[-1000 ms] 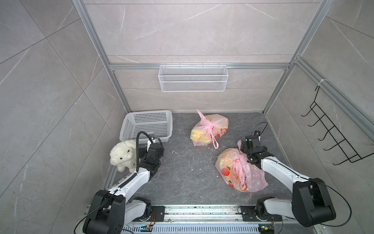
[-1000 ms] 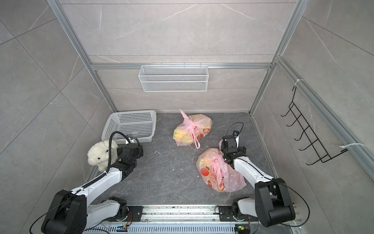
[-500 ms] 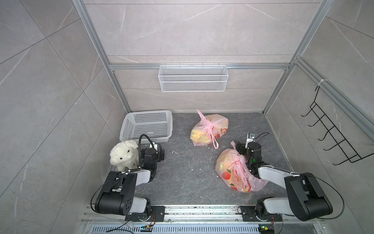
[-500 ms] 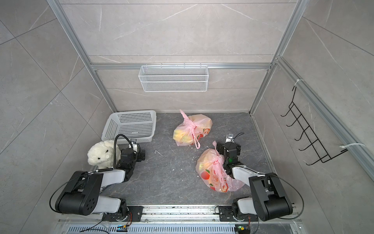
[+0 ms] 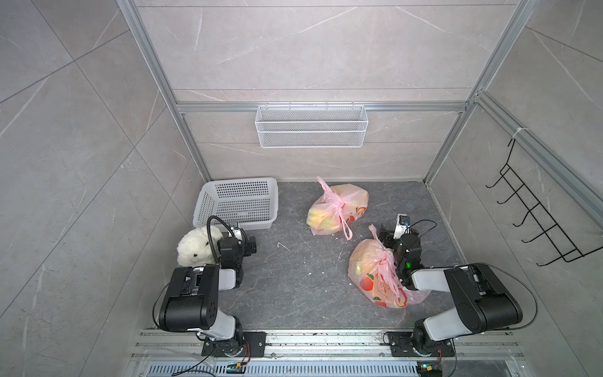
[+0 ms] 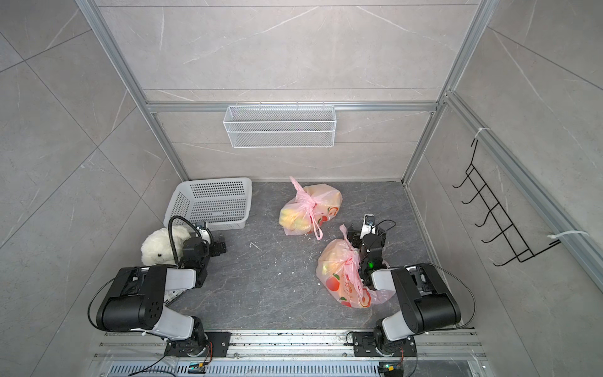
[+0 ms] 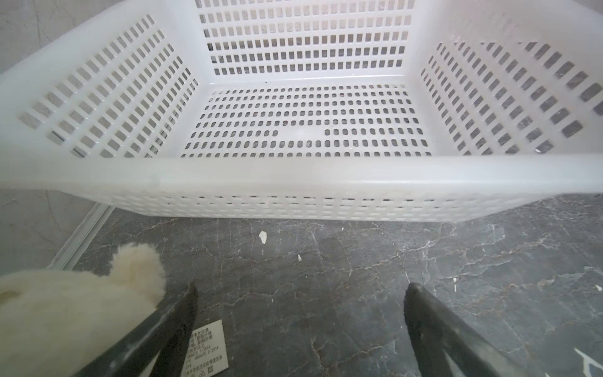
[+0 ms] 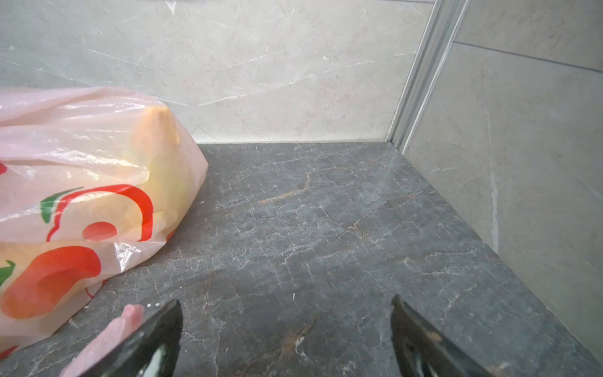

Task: Place the banana into a plastic bag & tie a knot
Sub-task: Reset both arms

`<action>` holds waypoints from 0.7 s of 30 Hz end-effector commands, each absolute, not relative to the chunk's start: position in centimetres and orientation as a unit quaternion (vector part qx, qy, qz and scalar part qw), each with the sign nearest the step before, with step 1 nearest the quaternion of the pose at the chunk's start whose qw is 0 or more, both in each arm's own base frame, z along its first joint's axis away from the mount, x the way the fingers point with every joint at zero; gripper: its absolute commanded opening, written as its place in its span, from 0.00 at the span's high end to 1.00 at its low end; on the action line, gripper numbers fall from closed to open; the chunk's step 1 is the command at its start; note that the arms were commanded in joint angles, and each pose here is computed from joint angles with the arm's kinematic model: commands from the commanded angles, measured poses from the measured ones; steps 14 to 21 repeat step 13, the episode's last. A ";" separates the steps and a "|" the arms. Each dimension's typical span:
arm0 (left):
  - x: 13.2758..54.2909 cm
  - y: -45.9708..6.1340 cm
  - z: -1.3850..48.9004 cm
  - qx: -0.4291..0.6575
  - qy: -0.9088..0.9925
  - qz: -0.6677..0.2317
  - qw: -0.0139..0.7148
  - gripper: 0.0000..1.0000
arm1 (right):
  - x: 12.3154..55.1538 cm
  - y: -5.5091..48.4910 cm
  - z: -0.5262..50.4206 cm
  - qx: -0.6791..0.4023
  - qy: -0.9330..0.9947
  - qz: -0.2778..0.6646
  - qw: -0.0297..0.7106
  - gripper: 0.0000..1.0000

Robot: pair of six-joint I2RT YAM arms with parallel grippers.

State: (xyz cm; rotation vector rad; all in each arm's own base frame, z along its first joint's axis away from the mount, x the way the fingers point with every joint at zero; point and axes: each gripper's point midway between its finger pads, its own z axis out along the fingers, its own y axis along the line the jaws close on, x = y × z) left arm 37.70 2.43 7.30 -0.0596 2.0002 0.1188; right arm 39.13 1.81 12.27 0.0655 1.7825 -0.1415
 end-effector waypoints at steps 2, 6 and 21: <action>38.5 2.5 8.7 -0.035 0.828 0.041 0.558 0.00 | 38.4 1.4 10.1 0.021 0.794 -0.077 0.603 0.01; 38.5 2.5 8.6 -0.037 0.829 0.040 0.557 0.00 | 38.3 1.4 10.1 0.021 0.794 -0.077 0.602 0.01; 38.5 2.5 8.7 -0.037 0.828 0.040 0.558 0.00 | 38.4 1.5 10.0 0.020 0.797 -0.077 0.599 0.01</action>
